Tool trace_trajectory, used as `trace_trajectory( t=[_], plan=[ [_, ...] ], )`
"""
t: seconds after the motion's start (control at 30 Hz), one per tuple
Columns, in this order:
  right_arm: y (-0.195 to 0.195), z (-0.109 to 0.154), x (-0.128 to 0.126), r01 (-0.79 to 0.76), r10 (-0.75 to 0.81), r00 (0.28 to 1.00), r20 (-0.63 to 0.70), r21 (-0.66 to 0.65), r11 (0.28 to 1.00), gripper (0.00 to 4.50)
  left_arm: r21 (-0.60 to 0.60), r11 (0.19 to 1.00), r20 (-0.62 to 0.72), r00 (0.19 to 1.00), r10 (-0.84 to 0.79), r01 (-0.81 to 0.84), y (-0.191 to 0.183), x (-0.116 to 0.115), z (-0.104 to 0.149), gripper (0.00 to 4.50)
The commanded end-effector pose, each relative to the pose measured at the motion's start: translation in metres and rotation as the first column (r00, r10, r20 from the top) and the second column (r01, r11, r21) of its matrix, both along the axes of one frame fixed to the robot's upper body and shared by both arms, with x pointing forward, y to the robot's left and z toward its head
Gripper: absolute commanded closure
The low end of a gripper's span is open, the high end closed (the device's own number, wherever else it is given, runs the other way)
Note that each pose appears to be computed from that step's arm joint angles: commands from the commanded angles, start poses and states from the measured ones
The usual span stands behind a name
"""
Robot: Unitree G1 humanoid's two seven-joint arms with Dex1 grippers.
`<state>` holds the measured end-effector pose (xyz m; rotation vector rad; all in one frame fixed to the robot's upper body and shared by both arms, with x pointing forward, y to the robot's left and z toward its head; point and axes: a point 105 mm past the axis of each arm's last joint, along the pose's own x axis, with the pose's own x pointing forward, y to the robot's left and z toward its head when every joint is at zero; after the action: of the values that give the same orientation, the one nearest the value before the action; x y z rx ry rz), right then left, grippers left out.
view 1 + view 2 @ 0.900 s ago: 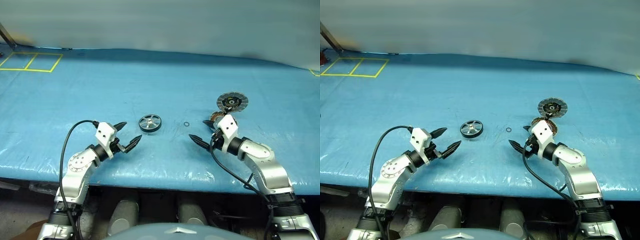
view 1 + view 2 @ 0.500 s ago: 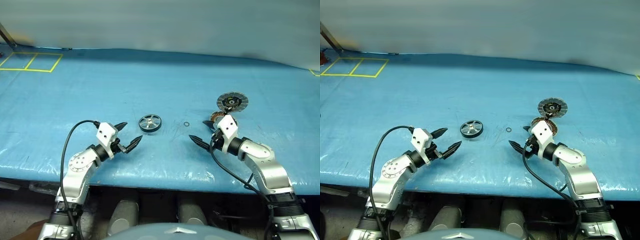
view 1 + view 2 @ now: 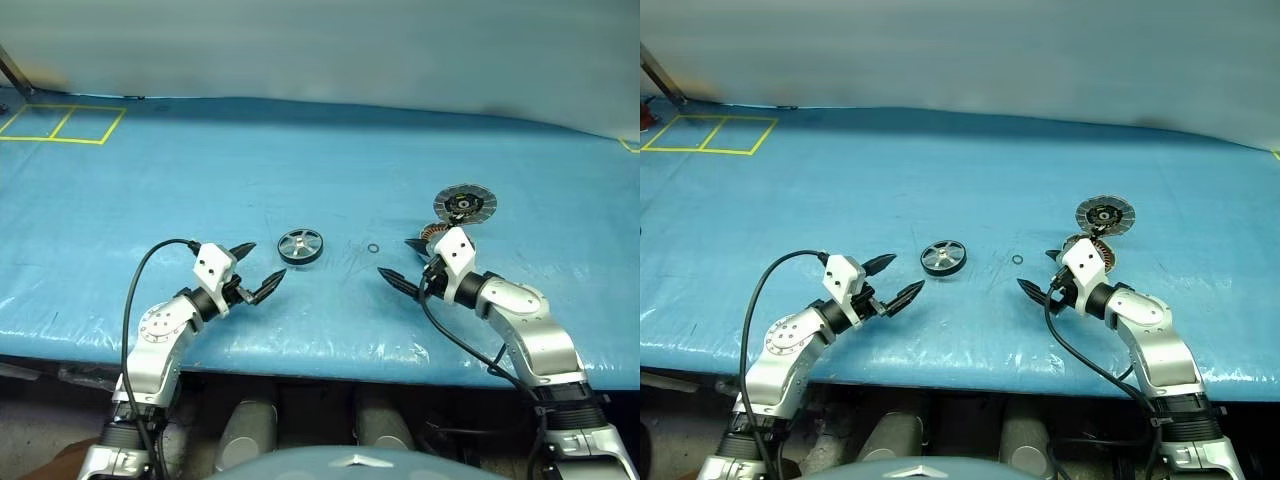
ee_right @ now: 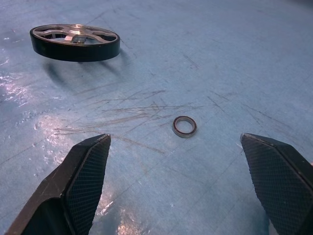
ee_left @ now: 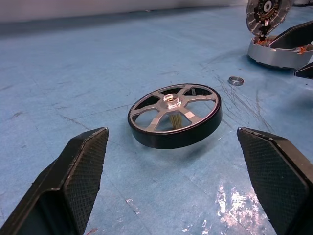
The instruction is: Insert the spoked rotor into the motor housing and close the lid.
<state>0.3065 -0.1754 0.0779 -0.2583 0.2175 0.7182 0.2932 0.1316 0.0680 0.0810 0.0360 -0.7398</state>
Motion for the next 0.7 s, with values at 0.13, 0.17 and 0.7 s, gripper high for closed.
trace_trajectory(
  t=[0.13, 0.17, 0.7],
  plan=[
    [-0.003, 0.009, 0.002, -0.003, 0.004, 0.999, 0.033, -0.017, 1.000, 0.01, -0.016, 1.000, 0.070, 0.997, -0.015, 0.016, -0.006, 0.001, 0.016, 0.00],
    [-0.003, 0.009, 0.002, -0.002, 0.003, 0.999, 0.033, -0.016, 1.000, 0.01, -0.016, 1.000, 0.070, 0.997, -0.015, 0.016, -0.006, 0.001, 0.016, 0.00],
    [-0.060, 0.039, 0.011, -0.133, 0.109, 0.991, -0.076, -0.609, 0.782, 0.01, -0.009, 1.000, 0.079, 0.997, 0.001, 0.000, -0.008, 0.003, 0.015, 0.00]
  ],
)
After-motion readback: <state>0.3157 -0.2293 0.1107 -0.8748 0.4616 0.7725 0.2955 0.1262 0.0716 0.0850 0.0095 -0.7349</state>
